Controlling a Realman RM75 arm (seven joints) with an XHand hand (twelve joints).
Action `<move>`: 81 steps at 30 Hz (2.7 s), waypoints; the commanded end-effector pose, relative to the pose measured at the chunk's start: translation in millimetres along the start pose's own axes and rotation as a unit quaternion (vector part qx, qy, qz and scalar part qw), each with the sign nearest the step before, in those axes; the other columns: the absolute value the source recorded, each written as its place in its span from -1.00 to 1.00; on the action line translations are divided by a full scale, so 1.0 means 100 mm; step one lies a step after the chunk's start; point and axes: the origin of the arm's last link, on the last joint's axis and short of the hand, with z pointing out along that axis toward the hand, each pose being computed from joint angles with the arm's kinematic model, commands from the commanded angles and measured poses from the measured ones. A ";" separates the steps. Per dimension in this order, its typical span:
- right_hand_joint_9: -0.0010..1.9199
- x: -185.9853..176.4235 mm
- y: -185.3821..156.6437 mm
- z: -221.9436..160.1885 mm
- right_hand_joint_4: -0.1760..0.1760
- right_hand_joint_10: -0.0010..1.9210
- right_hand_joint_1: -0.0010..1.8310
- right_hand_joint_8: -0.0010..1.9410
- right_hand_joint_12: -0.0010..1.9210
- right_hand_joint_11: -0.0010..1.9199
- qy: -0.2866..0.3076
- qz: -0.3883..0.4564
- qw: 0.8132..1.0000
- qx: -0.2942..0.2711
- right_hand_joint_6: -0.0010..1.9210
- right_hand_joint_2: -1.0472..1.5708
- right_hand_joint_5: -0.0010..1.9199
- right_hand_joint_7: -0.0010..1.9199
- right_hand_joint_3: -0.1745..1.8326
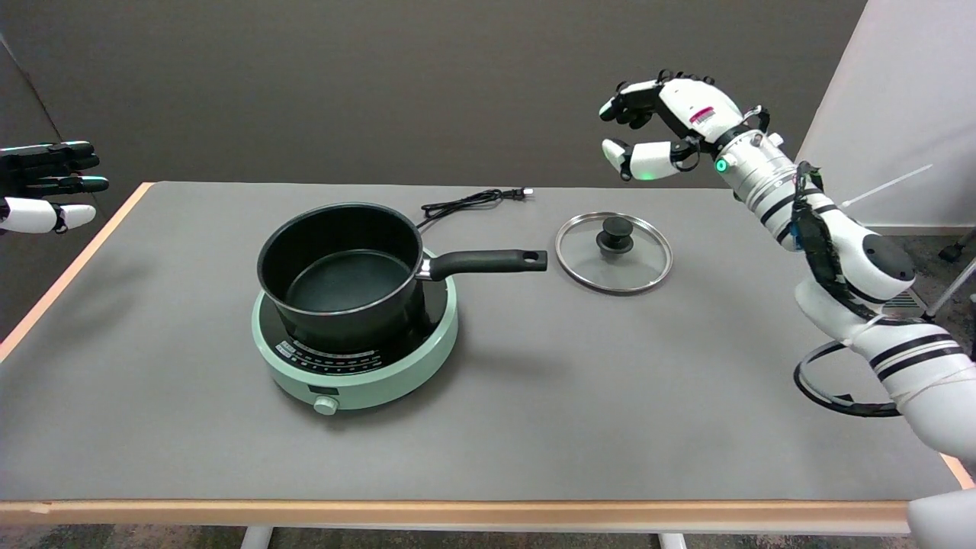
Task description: Pick up the pot lid.
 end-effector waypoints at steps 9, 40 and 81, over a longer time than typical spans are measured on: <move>-0.49 -0.44 0.24 0.09 0.35 -0.63 -0.25 -0.81 -0.26 -0.67 -0.114 -0.127 0.985 -0.011 -0.80 0.21 -0.59 -0.57 0.14; -0.45 -0.97 0.28 0.18 0.71 -0.70 -0.24 -0.80 -0.38 -0.67 -0.193 -0.182 0.964 -0.011 -0.79 0.19 -0.54 -0.48 0.08; -0.28 -1.12 0.44 0.26 1.00 -0.57 -0.11 -0.76 -0.30 -0.59 -0.219 -0.220 0.949 -0.047 -0.69 0.28 -0.43 -0.31 0.06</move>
